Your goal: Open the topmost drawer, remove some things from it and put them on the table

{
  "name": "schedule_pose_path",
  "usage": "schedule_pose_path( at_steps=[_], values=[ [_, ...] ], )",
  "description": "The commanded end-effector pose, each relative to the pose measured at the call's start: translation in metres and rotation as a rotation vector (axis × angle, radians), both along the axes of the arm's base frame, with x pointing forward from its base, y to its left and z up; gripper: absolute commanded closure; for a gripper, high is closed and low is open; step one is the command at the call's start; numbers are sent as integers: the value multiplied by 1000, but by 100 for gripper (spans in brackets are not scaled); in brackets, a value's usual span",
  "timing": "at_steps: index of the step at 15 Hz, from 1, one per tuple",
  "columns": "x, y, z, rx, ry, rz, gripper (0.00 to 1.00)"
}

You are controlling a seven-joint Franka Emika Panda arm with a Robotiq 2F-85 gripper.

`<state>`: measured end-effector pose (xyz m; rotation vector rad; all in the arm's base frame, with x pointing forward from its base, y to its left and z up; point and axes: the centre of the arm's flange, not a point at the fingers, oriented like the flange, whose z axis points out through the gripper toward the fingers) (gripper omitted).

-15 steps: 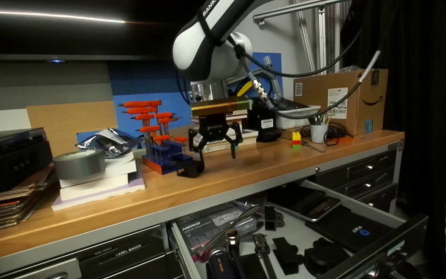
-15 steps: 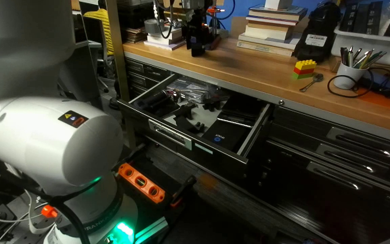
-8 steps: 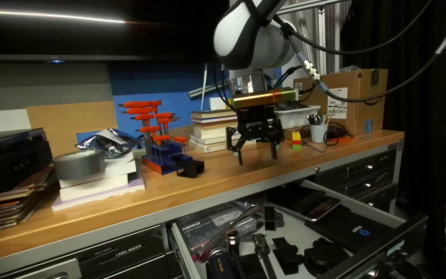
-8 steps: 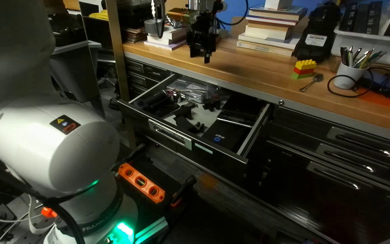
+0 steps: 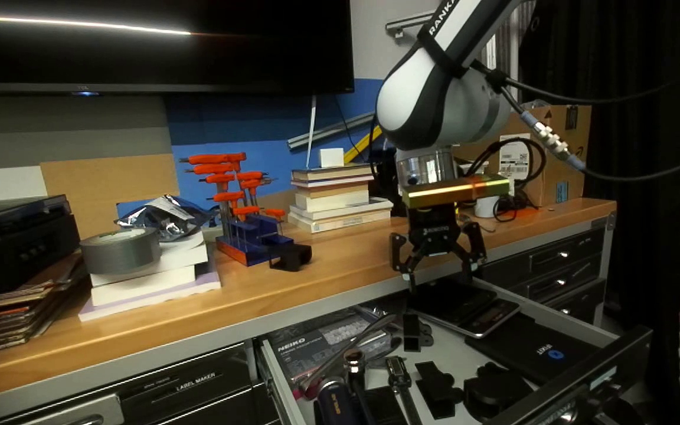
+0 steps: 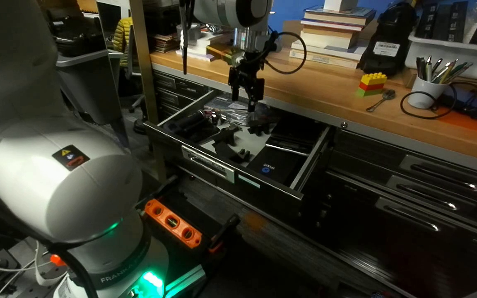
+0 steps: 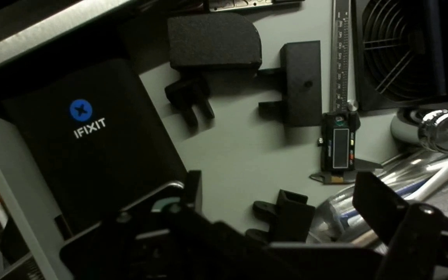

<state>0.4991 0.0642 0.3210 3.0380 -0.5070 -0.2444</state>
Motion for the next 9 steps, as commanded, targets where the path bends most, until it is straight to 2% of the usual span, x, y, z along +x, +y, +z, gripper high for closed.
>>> schedule_pose_path(
  at_steps=[1, 9],
  values=[
    [-28, -7, -22, 62, -19, -9, 0],
    [-62, 12, -74, 209, -57, -14, 0]
  ],
)
